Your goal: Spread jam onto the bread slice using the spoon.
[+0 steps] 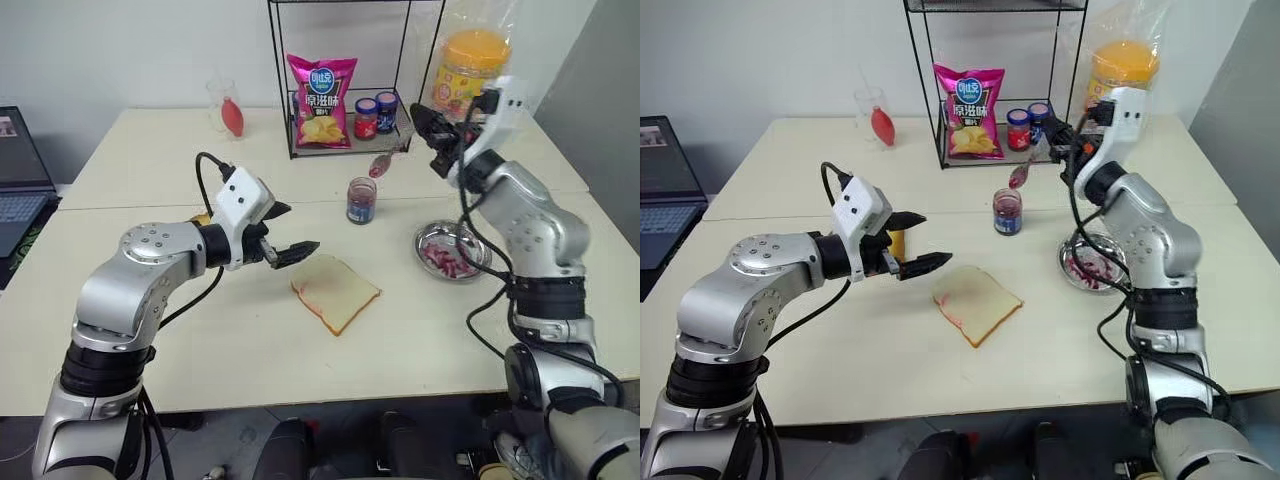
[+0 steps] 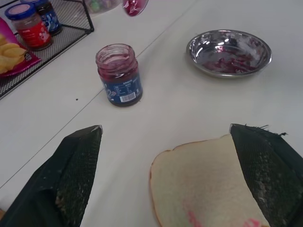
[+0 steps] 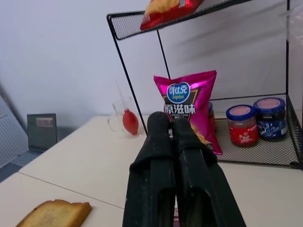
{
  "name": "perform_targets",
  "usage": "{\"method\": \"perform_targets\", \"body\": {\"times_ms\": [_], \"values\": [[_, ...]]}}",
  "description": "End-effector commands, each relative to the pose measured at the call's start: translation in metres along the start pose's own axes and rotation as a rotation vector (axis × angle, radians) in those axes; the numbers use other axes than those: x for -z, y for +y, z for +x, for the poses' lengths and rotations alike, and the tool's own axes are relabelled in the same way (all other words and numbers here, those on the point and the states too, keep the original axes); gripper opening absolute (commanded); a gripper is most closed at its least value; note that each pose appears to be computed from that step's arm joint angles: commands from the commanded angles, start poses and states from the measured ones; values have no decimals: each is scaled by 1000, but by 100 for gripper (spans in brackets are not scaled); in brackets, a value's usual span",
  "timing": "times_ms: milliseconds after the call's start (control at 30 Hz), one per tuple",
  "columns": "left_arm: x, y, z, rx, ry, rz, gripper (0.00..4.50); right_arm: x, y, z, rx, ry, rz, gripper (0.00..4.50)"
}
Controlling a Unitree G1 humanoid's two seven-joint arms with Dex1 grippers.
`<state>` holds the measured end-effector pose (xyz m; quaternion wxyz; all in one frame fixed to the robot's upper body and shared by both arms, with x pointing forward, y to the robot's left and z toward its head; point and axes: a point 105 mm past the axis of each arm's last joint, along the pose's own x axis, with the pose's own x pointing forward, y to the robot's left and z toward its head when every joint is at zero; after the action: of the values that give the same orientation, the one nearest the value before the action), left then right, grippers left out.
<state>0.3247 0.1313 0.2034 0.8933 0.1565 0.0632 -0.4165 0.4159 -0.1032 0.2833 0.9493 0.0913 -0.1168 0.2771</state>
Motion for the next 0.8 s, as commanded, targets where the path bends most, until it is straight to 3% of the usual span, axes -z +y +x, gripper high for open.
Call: {"method": "perform_targets", "body": {"times_ms": [33, 267, 800], "values": [[-12, 5, -5, -41, -46, 4, 450, -12, 5, 11, -34, -62, -97, 2], [-11, 15, -9, -97, -76, -64, 450, 20, 7, 33, -53, 1, -144, 2], [-2, 17, -11, -106, -45, -58, 450, 61, 22, 49, -103, 91, -298, 2]]}}
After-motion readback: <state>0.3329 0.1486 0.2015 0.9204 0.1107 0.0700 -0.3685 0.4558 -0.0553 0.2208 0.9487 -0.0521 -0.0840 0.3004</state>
